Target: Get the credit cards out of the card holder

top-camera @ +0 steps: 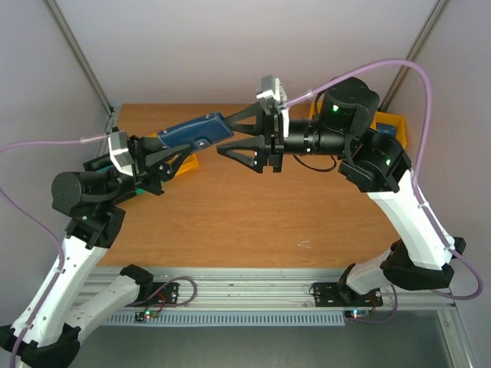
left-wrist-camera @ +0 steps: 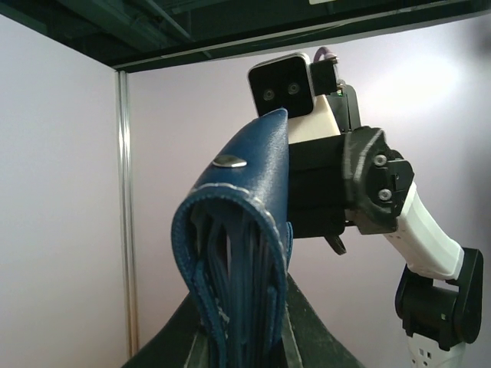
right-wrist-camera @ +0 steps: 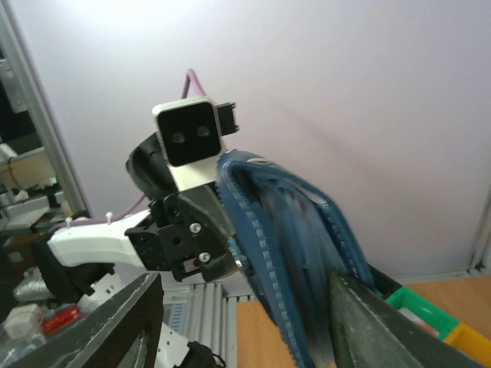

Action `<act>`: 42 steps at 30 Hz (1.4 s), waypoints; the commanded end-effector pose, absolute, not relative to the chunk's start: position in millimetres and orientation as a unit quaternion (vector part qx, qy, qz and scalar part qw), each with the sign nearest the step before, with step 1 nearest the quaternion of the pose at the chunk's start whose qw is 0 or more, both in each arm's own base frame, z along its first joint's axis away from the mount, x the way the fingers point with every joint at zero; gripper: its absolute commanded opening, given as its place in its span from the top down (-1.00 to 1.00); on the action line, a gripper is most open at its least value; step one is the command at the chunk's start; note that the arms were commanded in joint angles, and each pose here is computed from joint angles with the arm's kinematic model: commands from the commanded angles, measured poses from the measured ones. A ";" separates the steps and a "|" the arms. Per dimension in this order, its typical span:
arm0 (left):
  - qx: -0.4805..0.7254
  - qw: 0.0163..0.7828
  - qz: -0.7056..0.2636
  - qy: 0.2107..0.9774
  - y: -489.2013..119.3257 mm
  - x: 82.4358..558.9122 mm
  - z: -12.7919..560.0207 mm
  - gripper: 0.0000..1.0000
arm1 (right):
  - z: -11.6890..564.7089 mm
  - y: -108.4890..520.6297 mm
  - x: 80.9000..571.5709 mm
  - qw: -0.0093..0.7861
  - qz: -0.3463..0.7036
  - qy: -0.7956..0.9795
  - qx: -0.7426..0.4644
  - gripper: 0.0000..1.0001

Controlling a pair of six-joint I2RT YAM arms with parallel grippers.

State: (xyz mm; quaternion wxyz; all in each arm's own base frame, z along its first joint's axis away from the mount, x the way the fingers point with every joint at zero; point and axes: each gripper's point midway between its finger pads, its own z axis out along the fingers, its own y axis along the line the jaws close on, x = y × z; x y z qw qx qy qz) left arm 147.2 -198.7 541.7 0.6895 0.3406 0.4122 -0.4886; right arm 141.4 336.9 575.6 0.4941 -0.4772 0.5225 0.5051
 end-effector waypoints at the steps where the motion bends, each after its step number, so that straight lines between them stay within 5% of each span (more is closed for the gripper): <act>1: 0.345 0.708 -0.502 0.357 -195.7 129.2 564.5 0.88 | 568.5 342.0 147.6 0.478 0.502 0.550 -0.467 0.07; 4: 0.341 0.708 -0.502 0.360 -195.2 129.9 562.7 0.88 | 570.5 339.0 145.7 0.479 0.505 0.549 -0.463 0.49; 9: 0.351 0.705 -0.507 0.351 -198.8 129.3 562.0 0.89 | 558.7 339.1 157.3 0.482 0.484 0.577 -0.449 0.17; 18: 0.361 0.714 -0.511 0.313 -203.3 127.6 566.3 0.92 | 560.5 339.4 163.0 0.500 0.466 0.571 -0.454 0.18; 27: 0.351 0.718 -0.518 0.305 -203.3 131.6 571.2 0.94 | 560.8 343.2 169.2 0.507 0.451 0.570 -0.463 -0.06; 32: 0.356 0.714 -0.523 0.301 -204.0 128.9 576.3 0.95 | 565.5 338.0 177.8 0.524 0.443 0.573 -0.448 -0.46; 42: 0.360 0.710 -0.526 0.300 -201.0 119.7 577.5 0.95 | 562.7 332.9 192.6 0.515 0.444 0.593 -0.431 -0.61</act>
